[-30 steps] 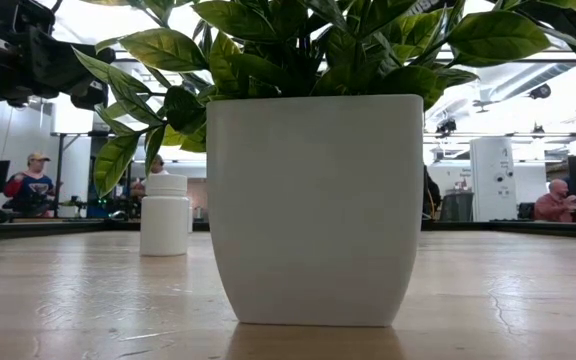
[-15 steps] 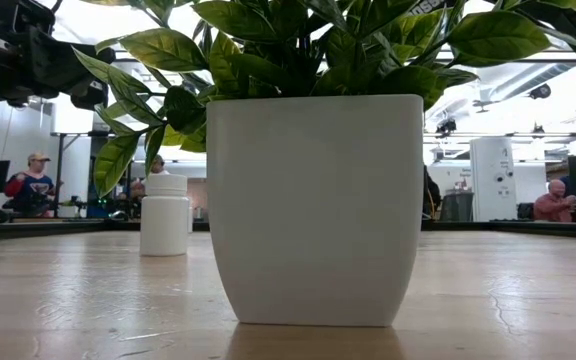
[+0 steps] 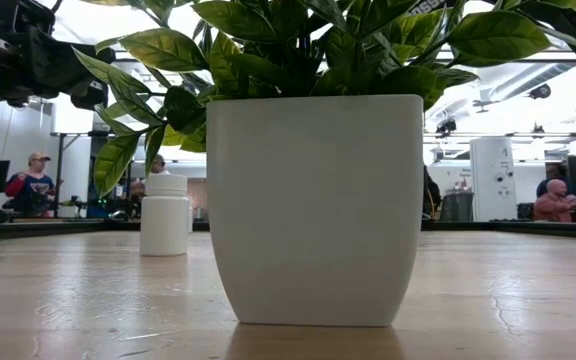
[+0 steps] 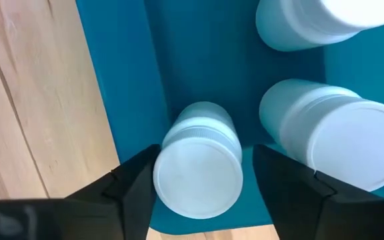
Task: Pick and place pill bottles into a basket
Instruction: Put the white pill bottle into the blue bin
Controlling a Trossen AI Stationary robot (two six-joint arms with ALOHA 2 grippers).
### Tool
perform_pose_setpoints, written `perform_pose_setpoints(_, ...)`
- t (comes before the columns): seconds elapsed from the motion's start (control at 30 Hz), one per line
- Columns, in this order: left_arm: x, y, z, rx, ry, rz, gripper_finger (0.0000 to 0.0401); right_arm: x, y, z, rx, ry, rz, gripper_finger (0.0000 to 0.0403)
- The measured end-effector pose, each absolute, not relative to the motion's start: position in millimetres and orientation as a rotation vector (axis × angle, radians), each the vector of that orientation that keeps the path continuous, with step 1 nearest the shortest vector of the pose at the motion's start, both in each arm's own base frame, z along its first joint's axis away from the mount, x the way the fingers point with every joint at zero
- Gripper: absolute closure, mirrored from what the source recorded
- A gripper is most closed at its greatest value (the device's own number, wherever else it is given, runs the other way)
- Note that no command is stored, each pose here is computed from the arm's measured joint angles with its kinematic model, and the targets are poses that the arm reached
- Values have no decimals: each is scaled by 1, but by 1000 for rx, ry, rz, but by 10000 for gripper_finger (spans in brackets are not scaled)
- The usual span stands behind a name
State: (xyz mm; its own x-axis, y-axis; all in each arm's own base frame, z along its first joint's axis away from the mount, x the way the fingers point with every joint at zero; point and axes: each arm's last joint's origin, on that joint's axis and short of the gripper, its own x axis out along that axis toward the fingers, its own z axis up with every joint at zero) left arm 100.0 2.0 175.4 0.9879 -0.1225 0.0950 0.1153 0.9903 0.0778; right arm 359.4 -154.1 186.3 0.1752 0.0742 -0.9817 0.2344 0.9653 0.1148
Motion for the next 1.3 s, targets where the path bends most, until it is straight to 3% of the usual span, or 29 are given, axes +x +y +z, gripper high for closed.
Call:
perform_pose_setpoints(0.8,100,2,175,73,-100,-119,399,357,-153,192,280,1394,-143,138)
perform_pose_setpoints(1.3,100,2,175,73,-100,-119,399,344,-138,248,271,1321,-145,152)
